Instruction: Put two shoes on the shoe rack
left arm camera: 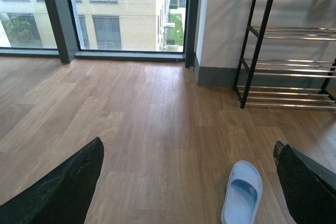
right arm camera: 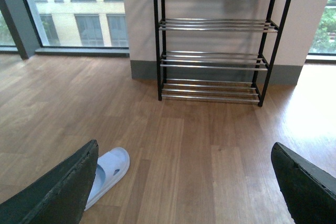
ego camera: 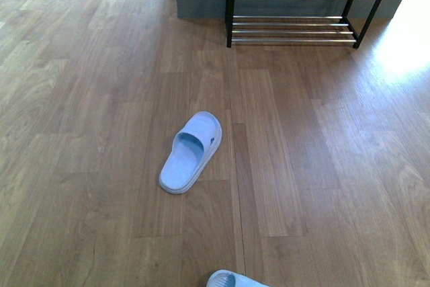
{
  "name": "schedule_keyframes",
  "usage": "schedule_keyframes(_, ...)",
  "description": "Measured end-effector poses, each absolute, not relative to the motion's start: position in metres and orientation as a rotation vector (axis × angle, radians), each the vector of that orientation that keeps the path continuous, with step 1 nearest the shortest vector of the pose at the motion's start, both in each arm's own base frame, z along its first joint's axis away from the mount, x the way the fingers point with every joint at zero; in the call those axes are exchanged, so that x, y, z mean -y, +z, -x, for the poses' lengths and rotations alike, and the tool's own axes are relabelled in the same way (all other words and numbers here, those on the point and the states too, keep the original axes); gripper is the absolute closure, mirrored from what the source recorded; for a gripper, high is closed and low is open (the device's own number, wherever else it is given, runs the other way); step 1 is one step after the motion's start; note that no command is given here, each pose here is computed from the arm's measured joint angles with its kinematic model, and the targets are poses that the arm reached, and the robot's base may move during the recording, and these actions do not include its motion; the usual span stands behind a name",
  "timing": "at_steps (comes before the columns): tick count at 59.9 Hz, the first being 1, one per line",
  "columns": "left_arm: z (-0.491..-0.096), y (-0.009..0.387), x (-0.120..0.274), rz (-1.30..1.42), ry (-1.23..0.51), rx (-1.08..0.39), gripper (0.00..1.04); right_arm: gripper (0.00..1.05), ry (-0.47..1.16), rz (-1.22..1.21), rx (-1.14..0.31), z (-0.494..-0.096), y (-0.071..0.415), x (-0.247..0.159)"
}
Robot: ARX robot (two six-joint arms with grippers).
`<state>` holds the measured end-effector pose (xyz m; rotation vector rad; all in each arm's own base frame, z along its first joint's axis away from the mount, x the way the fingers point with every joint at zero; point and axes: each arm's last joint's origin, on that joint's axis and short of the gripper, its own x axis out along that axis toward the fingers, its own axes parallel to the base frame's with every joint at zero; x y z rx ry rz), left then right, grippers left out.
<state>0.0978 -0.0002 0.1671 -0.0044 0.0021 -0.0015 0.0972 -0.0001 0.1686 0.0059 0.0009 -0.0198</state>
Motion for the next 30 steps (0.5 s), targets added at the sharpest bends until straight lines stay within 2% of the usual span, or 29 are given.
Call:
schedule_keyframes(4, -0.098, 0.167, 0.000, 0.004, -0.002, -0.002, 0.09, 0.09, -0.110, 0.007, -0.138, -0.105, 0.160, 0.004)
schedule_keyframes(12, -0.098, 0.167, 0.000, 0.004, -0.002, -0.002, 0.09, 0.09, 0.011, 0.084, -0.349, -0.136, 0.133, 0.016)
schedule_keyframes(30, -0.098, 0.167, 0.000, 0.004, -0.002, -0.002, 0.09, 0.09, 0.190, 0.298, -0.583, -0.200, 0.039, 0.021)
